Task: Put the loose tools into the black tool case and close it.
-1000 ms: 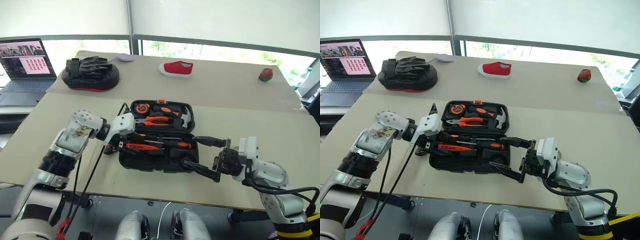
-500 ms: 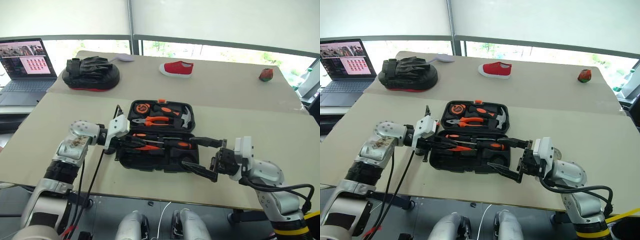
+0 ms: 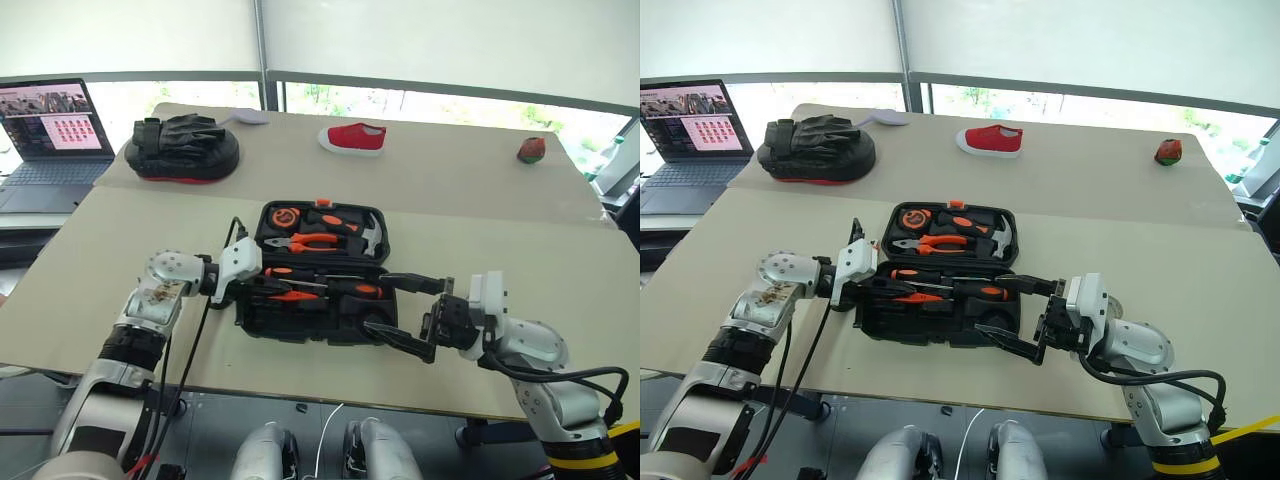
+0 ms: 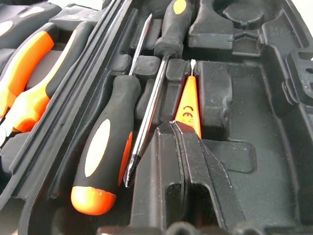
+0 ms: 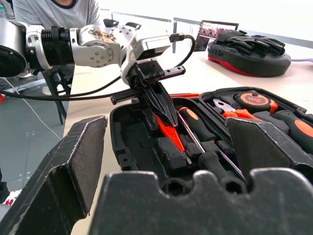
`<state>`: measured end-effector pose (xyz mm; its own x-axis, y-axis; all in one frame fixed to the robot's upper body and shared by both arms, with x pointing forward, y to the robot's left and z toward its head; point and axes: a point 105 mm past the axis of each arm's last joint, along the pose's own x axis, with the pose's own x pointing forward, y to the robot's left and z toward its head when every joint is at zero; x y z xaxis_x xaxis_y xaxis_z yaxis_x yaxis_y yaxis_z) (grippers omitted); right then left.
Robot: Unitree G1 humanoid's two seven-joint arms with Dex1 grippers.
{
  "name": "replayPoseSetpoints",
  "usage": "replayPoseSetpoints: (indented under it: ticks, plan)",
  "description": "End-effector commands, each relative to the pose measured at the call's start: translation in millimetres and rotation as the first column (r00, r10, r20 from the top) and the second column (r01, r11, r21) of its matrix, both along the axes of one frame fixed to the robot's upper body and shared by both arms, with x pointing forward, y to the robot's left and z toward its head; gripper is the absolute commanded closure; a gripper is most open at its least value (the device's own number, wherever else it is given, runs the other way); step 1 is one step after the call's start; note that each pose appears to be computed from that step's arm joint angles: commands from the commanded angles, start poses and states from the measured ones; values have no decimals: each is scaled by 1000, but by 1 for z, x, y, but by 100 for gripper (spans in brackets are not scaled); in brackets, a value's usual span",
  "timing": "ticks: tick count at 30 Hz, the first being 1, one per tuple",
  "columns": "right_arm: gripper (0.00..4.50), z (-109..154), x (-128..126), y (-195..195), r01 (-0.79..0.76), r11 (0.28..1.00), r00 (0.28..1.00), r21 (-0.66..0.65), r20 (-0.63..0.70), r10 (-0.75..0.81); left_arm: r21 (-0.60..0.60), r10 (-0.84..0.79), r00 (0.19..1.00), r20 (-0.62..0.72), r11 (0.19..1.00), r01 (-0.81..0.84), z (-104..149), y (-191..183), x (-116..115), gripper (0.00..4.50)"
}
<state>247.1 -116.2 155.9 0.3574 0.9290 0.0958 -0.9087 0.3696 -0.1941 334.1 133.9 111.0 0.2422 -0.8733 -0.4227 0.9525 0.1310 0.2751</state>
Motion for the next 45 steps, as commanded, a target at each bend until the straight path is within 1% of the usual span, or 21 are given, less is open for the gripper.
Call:
replayPoseSetpoints:
  ticks: [1, 2, 5, 7, 8, 9, 13, 14, 16, 18, 21, 23, 24, 28, 29, 31, 34, 37, 40, 42, 45]
  plan:
    - [0, 6, -1, -4, 9, 1000, 1000, 1, 24, -9, 5, 45, 999, -2, 999, -45, -15, 2, -3, 446]
    - [0, 5, -1, -5, 11, 1000, 1000, 0, 25, -11, -38, 43, 999, 11, 998, -43, -8, 2, -4, 446]
    - [0, 4, -1, -11, 32, 999, 999, -3, 29, -32, -250, 114, 993, -8, 962, -113, 25, 12, -8, 446]
    - [0, 0, 2, -20, 55, 998, 998, -22, 35, -54, -382, 209, 976, 55, 908, -173, 52, 36, -17, 395]
    - [0, -2, 2, -24, 63, 998, 997, -31, 38, -62, -405, 268, 961, 66, 887, -220, 57, 50, -22, 378]
    - [0, -4, 3, -28, 71, 997, 997, -44, 45, -69, -419, 334, 940, 75, 866, -275, 60, 67, -28, 337]
    - [0, -10, 6, -41, 103, 993, 993, -56, 64, -100, -415, 569, 822, 20, 753, -511, 49, 128, -55, 192]
    - [0, -13, 7, -44, 121, 991, 992, -62, 53, -118, -428, 660, 751, 15, 683, -592, 45, 150, -64, 164]
    - [0, -19, 8, -46, 140, 987, 989, -80, 62, -135, -449, 778, 628, -17, 555, -700, 37, 182, -83, 86]
    - [0, -24, 8, -47, 151, 985, 987, -86, 74, -145, -422, 868, 495, -34, 436, -795, 22, 211, -106, 8]
    - [0, -27, 6, -44, 143, 987, 986, -71, 94, -136, -398, 959, 271, -83, 218, -891, 3, 247, -142, 3]
    - [0, -27, 5, -42, 136, 989, 987, -58, 91, -131, -388, 978, 171, -118, 113, -915, -6, 257, -159, 3]
    - [0, -27, 5, -41, 132, 990, 988, -54, 87, -127, -385, 981, 143, -131, 83, -919, -8, 259, -163, 3]
    - [0, -18, 1, -35, 55, 998, 997, -15, 63, -54, -392, 983, 103, -150, 37, -919, -6, 257, -161, 3]
    - [0, -16, 2, -34, 48, 999, 996, -12, 71, -47, -380, 978, 103, -180, 28, -925, -6, 253, -157, 3]
    - [0, -13, 3, -32, 36, 999, 996, -16, 82, -35, -302, 973, 56, -223, -14, -953, -8, 249, -146, 3]
    - [0, -7, 5, -28, 14, 1000, 995, -11, 98, -12, -343, 958, 180, -221, 96, -935, 17, 216, -113, 3]
    - [0, -1, 7, -21, -10, 1000, 994, 1, 113, 10, -309, 943, 219, -251, 137, -941, 24, 190, -88, 3]
    - [0, 2, 6, -15, -27, 1000, 992, 7, 120, 26, -288, 924, 265, -277, 184, -940, 29, 168, -72, 3]
    - [0, 4, 5, -10, -38, 999, 992, 14, 124, 36, -241, 899, 328, -291, 263, -934, 27, 141, -54, 3]
    - [0, 4, 4, -6, -40, 999, 991, 16, 128, 38, -163, 870, 384, -310, 349, -923, 16, 110, -37, 3]
